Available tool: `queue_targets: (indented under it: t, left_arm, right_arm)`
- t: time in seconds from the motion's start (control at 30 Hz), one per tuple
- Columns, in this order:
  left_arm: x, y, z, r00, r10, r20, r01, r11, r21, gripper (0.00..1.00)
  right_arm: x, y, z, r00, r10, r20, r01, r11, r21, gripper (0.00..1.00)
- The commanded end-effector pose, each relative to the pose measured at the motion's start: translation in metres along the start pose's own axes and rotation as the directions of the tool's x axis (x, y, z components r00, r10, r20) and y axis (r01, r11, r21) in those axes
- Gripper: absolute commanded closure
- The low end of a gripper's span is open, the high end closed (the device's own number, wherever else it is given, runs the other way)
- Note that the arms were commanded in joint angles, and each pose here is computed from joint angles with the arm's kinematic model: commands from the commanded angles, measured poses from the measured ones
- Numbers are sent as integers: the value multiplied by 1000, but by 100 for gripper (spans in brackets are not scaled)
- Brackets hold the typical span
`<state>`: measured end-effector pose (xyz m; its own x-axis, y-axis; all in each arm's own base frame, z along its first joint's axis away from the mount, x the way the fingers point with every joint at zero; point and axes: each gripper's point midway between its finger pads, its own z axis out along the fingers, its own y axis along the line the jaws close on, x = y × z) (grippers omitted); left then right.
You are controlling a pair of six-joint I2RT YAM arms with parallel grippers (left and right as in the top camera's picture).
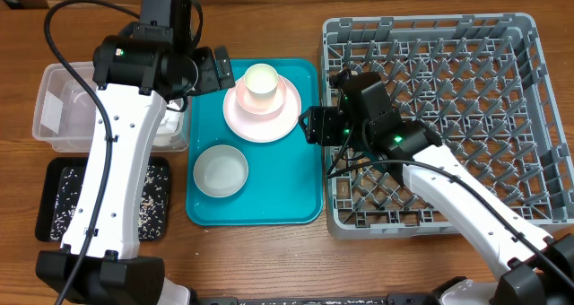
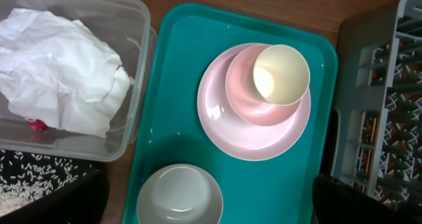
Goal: Sort waste into correct bins and load items into the dishwasher
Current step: 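Move the right gripper to the white cup on the pink plate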
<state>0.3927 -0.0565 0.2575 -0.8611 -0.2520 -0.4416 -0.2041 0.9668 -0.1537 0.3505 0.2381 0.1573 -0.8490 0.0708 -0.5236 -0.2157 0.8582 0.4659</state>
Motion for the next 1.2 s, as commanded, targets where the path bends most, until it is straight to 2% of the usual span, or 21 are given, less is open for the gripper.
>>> queue_targets:
  t: [0.0,0.13,0.23,0.3,0.43,0.6,0.83,0.97,1.07,1.17]
  left_arm:
    - [-3,-1,-4,1000,5,14,-5,1000,3,0]
    - [-4,-1,-4,1000,5,17,-5,1000,5,0]
    - [-7,7,-6,998,52,29,-52,998,-29,0]
    - [-9,17,-5,999,32,27,-31,999,-41,0]
    - [-23,55,-8,990,-129,53,132,989,-66,0]
    - [-39,117,-21,941,-332,65,332,943,0,0]
    - [-43,170,-33,872,-484,73,481,875,62,0]
    - [-42,186,-35,856,-510,88,508,860,44,0]
    - [-42,188,-36,853,-515,90,513,857,42,0]
    - [-42,187,-36,854,-513,89,511,858,44,0]
  right_arm:
    - [2,2,0,1000,2,-13,-2,1000,-4,23]
    - [2,2,0,1000,3,-14,-3,1000,-4,21]
    - [1,3,1,1000,0,-11,0,1000,-7,25]
    - [2,2,0,1000,1,-15,-1,1000,-5,27]
    - [4,1,0,1000,-1,-23,1,1000,0,29]
    - [-1,6,-5,999,-47,-24,47,999,-1,33]
    - [-54,46,-39,984,-151,92,156,986,-52,34]
    - [-82,82,-60,946,-257,198,273,960,-62,37]
    - [-93,94,-61,884,-379,273,374,925,71,39]
    - [-92,106,-46,811,-513,281,483,858,173,39]
